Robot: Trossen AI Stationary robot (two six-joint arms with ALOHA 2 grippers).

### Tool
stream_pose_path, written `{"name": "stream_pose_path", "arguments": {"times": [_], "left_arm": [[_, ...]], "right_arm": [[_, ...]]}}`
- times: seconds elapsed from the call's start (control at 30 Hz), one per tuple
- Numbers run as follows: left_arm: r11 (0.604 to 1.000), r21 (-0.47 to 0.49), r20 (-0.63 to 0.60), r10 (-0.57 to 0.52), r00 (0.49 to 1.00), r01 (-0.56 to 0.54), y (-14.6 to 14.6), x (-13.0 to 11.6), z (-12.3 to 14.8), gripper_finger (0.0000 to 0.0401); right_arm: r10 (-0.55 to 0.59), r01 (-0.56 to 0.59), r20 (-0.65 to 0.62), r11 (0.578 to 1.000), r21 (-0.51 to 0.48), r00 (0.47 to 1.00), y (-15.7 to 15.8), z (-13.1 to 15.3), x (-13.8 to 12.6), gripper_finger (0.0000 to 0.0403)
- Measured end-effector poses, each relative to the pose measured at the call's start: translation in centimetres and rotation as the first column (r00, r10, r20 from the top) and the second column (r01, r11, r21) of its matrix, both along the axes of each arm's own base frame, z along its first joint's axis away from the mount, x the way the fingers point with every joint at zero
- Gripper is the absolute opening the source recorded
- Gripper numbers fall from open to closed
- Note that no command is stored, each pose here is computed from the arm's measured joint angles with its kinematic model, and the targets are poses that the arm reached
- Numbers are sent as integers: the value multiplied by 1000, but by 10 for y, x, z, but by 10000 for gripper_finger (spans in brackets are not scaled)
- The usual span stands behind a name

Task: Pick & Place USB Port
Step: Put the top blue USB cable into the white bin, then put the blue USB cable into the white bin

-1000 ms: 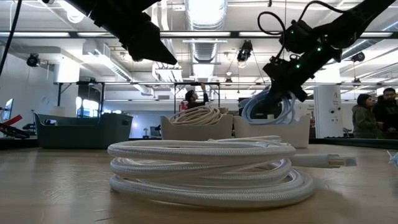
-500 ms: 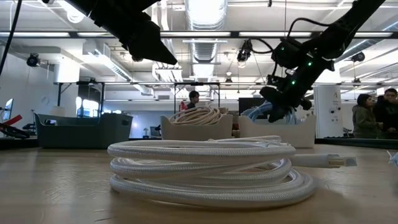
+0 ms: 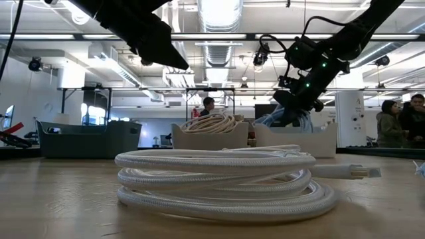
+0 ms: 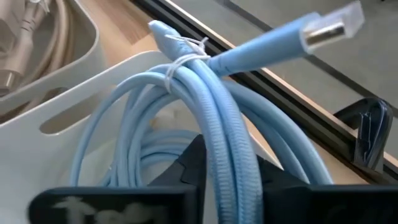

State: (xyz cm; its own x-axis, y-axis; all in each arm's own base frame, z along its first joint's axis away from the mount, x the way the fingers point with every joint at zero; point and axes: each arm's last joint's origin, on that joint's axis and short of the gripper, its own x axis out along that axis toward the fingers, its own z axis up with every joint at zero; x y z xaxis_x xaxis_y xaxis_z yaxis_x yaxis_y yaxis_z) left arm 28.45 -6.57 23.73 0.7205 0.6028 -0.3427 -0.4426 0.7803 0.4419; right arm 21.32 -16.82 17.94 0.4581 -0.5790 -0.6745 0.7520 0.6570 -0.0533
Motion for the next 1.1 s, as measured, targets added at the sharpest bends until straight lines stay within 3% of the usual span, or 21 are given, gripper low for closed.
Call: {"name": "stream_pose_path", "arguments": {"times": [0.27, 0.43, 0.73, 0.97, 1.1], "left_arm": [[1000, 0, -7, 1, 1000, -1, 0, 0, -1, 122], [1000, -8, -7, -6, 1000, 6, 0, 0, -1, 122], [999, -44, 4, -20, 1000, 21, -1, 0, -1, 122], [998, -53, 3, -32, 999, 32, -1, 0, -2, 122], [997, -68, 9, -35, 999, 35, -1, 0, -2, 122]], "right_arm": [[-1, 1, -5, 1000, 8, 1000, 0, 1, 0, 119], [17, -15, -60, 999, 45, 998, 4, 16, 0, 147], [84, -60, -203, 990, 125, 976, 25, 58, -18, 171], [21, 0, -136, 989, 151, 990, 49, 100, -43, 175], [82, -61, -109, 981, 185, 991, 77, 102, -50, 169]]}}
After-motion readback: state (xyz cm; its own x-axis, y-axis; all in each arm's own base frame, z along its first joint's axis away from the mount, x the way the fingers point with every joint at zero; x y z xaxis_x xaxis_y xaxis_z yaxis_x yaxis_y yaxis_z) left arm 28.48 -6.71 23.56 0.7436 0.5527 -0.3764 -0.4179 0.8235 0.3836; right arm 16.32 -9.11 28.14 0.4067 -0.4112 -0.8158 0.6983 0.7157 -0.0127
